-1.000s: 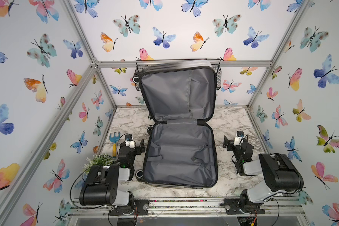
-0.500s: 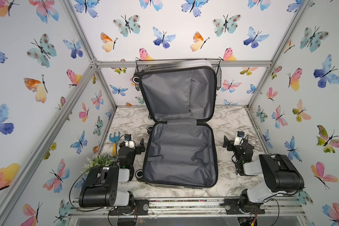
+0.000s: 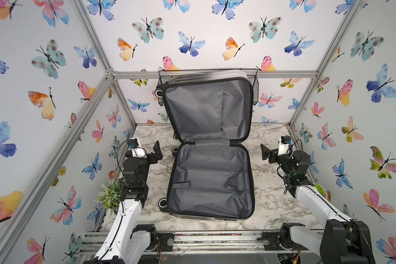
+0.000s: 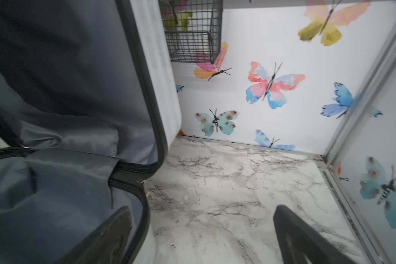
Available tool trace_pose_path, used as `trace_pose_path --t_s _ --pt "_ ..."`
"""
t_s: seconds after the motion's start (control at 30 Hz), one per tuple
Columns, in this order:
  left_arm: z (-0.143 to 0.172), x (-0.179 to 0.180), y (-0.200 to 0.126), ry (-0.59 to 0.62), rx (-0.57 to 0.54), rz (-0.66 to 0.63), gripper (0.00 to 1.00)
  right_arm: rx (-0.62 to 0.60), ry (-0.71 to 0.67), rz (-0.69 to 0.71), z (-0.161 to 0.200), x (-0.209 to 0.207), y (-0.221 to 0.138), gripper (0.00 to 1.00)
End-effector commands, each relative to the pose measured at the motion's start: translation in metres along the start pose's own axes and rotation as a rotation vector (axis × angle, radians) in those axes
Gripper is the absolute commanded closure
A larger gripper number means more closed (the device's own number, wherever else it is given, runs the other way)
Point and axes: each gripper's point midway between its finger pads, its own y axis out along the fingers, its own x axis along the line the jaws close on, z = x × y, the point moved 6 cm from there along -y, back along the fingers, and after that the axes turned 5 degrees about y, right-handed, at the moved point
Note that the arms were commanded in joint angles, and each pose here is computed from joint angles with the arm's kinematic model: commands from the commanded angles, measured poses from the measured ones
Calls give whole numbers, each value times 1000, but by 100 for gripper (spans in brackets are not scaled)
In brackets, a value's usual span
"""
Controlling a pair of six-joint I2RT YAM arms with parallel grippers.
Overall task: Close the suitcase zippers
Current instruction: Close the suitcase at the center of the board.
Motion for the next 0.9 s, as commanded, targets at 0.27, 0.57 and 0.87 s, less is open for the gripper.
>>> trace_pose_path --t_s 0.27,0.57,0.87 --pt "1 -60 -26 -573 527 393 0 562 305 -153 29 36 -15 0" --pt "-57 -82 -18 -872 450 363 2 718 340 -62 62 75 -20 1" --pt "-136 -139 13 -955 404 421 2 736 453 8 89 93 -18 37"
